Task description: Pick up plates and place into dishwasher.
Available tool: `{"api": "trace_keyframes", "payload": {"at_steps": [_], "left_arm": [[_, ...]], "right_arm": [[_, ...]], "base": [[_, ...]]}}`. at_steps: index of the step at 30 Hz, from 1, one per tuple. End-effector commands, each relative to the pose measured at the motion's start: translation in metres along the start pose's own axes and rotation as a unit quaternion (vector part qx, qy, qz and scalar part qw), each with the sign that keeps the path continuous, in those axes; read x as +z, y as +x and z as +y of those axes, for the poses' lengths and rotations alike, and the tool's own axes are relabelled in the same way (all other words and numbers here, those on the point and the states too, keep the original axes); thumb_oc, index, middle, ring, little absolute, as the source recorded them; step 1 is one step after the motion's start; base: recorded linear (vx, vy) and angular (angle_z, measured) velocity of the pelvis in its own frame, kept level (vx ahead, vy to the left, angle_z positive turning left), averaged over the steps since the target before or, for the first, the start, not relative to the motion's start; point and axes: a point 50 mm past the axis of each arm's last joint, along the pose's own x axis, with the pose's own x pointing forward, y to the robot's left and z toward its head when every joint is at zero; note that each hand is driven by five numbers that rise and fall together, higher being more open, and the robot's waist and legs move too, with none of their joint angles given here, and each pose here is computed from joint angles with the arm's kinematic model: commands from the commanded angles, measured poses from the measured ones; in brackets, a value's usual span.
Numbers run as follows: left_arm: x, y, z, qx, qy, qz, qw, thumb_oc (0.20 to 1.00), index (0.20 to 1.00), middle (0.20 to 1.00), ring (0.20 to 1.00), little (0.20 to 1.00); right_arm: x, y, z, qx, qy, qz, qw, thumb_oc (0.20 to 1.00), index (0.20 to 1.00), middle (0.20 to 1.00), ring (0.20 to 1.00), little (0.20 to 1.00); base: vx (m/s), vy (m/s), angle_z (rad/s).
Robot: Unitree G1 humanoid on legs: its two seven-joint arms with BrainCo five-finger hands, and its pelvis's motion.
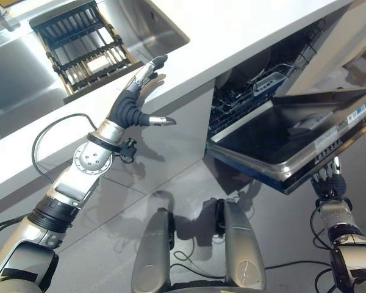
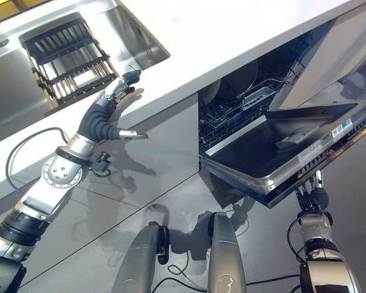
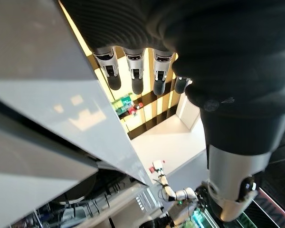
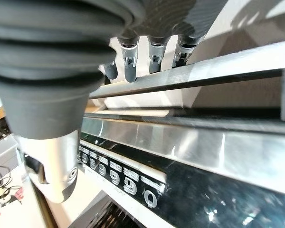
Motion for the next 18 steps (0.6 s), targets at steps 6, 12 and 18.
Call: {"api": "trace_keyframes", "payload": {"at_steps": [6, 12, 18], "left_arm": [[0.016, 0.007, 0.001, -0.001, -0.033, -0.058, 0.998, 1.000, 1.000, 1.000, 1.000, 1.000], [0.015, 0.010, 0.005, -0.014, -0.038, -0.054, 0.998, 1.000, 1.000, 1.000, 1.000, 1.000], [0.010, 0.007, 0.006, -0.016, -0.036, -0.043, 0.998, 1.000, 1.000, 1.000, 1.000, 1.000]], "right_arm": [[0.021, 0.017, 0.229, 0.403, 0.004, -0.025, 0.915, 1.000, 1.000, 1.000, 1.000, 1.000], [0.047, 0.022, 0.242, 0.385, -0.011, -0.049, 0.921, 1.000, 1.000, 1.000, 1.000, 1.000], [0.047, 0.030, 0.221, 0.340, -0.043, -0.032, 0.939, 1.000, 1.000, 1.000, 1.000, 1.000]], "base": [[0.02, -0.043, -0.07], [0.04, -0.029, -0.04], [0.04, -0.009, 0.37]]}}
